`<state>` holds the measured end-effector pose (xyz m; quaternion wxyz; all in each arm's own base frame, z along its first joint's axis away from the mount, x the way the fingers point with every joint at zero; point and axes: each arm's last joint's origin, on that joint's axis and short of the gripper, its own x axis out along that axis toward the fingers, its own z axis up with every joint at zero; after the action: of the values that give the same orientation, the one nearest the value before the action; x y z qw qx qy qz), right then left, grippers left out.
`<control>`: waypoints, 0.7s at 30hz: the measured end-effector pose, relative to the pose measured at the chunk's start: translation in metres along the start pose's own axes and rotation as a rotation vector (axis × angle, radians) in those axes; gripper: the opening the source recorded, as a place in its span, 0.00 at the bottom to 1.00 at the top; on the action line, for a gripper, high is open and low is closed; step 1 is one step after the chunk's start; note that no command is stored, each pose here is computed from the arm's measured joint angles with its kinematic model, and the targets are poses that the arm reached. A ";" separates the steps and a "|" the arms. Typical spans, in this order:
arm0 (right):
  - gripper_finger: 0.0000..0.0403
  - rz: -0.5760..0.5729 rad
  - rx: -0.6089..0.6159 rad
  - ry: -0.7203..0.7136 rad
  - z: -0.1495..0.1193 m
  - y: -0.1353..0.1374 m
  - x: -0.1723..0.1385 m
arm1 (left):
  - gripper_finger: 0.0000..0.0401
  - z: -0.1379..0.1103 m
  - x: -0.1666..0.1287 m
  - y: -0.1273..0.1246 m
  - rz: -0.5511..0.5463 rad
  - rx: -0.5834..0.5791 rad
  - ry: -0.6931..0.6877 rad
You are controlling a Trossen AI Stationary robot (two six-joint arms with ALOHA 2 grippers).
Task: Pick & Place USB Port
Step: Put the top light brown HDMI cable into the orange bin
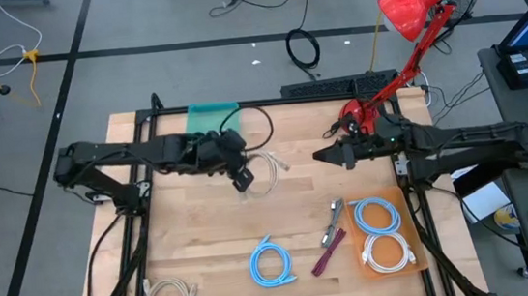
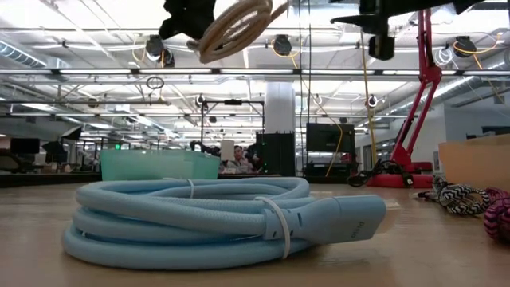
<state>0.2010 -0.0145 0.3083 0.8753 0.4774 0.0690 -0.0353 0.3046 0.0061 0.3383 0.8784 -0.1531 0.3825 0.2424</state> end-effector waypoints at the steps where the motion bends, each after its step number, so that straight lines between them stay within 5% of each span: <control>1: 0.35 0.014 0.006 -0.002 -0.001 0.001 0.005 | 0.02 0.004 0.003 -0.001 0.016 0.016 0.007; 7: 0.47 -0.006 0.046 0.026 -0.007 -0.006 0.026 | 0.02 0.033 0.015 -0.018 0.109 0.157 0.057; 15: 0.48 0.032 0.022 0.026 -0.007 -0.004 0.031 | 0.02 0.052 0.037 -0.045 0.132 0.367 0.163; 21: 0.48 0.013 0.020 0.040 -0.008 -0.006 0.031 | 0.02 0.060 0.037 -0.054 0.092 0.395 0.124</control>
<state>0.2297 -0.0111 0.2941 0.8692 0.4870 0.0830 -0.0207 0.3917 -0.0004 0.3555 0.8542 0.0250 0.4823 0.1929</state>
